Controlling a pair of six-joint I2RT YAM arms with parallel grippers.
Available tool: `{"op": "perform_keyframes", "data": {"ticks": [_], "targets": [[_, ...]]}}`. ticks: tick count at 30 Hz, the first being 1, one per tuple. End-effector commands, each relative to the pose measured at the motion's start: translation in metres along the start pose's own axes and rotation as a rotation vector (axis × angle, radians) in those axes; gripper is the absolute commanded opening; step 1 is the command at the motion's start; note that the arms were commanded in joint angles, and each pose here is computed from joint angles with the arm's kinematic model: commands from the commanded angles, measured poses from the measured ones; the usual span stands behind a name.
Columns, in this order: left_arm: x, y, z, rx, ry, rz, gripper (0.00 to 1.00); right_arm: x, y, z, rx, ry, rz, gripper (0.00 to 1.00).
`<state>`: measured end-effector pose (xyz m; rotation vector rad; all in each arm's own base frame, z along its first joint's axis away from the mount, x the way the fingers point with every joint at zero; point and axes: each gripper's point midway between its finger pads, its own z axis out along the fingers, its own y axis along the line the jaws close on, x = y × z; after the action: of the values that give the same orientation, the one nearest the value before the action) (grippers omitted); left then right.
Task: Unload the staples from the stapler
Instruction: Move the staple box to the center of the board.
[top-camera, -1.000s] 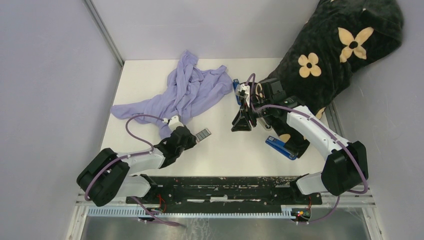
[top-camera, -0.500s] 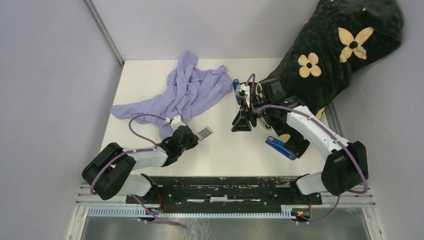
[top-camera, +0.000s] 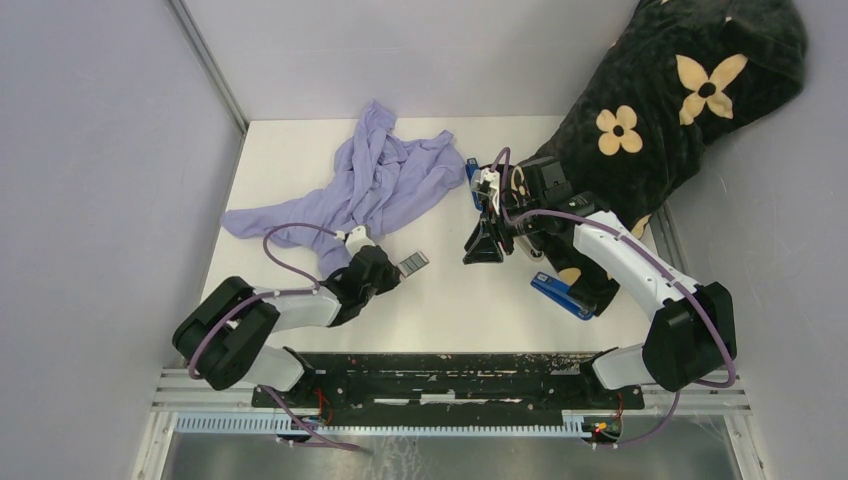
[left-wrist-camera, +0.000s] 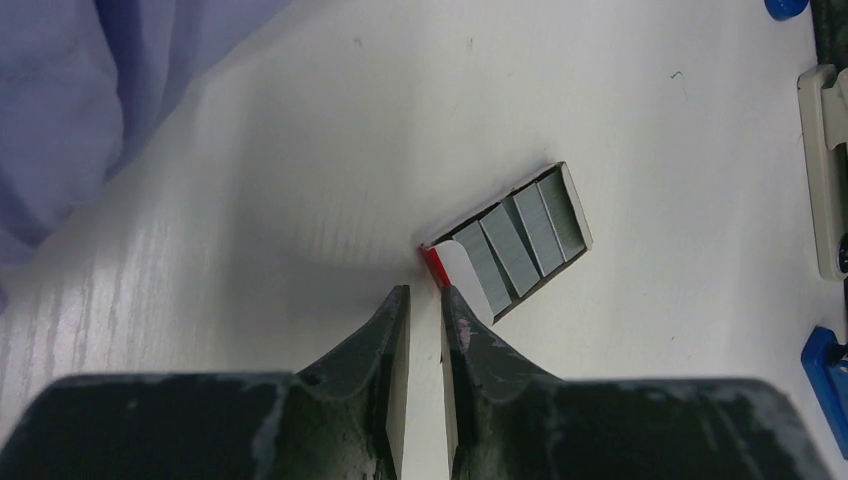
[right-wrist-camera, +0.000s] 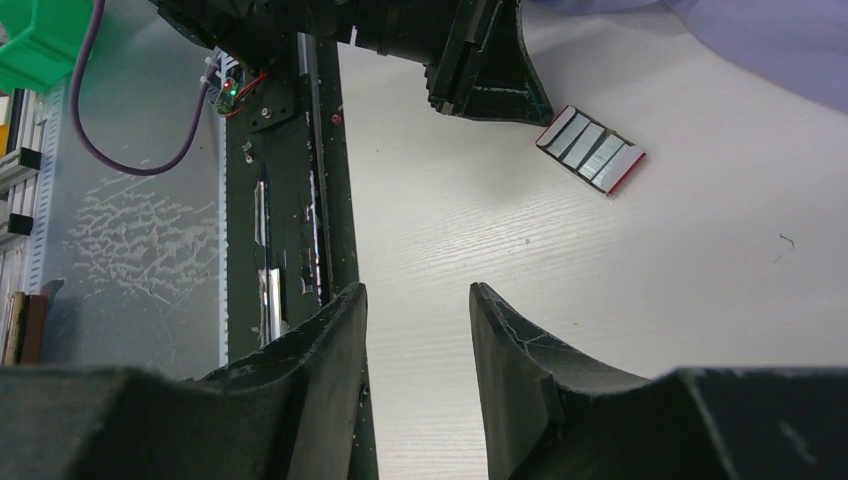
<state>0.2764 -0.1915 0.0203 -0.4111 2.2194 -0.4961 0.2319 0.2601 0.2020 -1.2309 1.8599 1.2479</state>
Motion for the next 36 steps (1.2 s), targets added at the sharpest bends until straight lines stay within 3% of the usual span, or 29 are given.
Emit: {"op": "perform_keyframes", "data": {"ticks": [1,13,19,25,28,31,36], "targets": [[-0.014,-0.021,0.009,0.045,-0.022,0.008,0.25,-0.019,0.006,-0.002,-0.025,-0.033,-0.061,0.49],[-0.011,-0.051,0.030,0.109,0.044,0.091,0.26,-0.018,0.006,-0.002,-0.025,-0.031,-0.059,0.49],[-0.017,-0.052,0.023,0.118,0.021,0.057,0.28,-0.018,0.005,-0.002,-0.026,-0.030,-0.059,0.49],[-0.025,-0.054,0.013,0.131,-0.003,0.059,0.41,-0.018,0.005,-0.002,-0.026,-0.028,-0.059,0.49],[-0.035,-0.053,0.010,0.113,-0.014,0.161,0.55,-0.018,0.006,-0.002,-0.027,-0.028,-0.061,0.49],[-0.046,-0.064,0.016,0.196,0.033,0.340,0.66,-0.019,0.007,-0.002,-0.028,-0.028,-0.063,0.49],[-0.045,-0.077,0.026,0.318,0.110,0.424,0.66,-0.020,0.008,-0.005,-0.023,-0.028,-0.075,0.49]]}}
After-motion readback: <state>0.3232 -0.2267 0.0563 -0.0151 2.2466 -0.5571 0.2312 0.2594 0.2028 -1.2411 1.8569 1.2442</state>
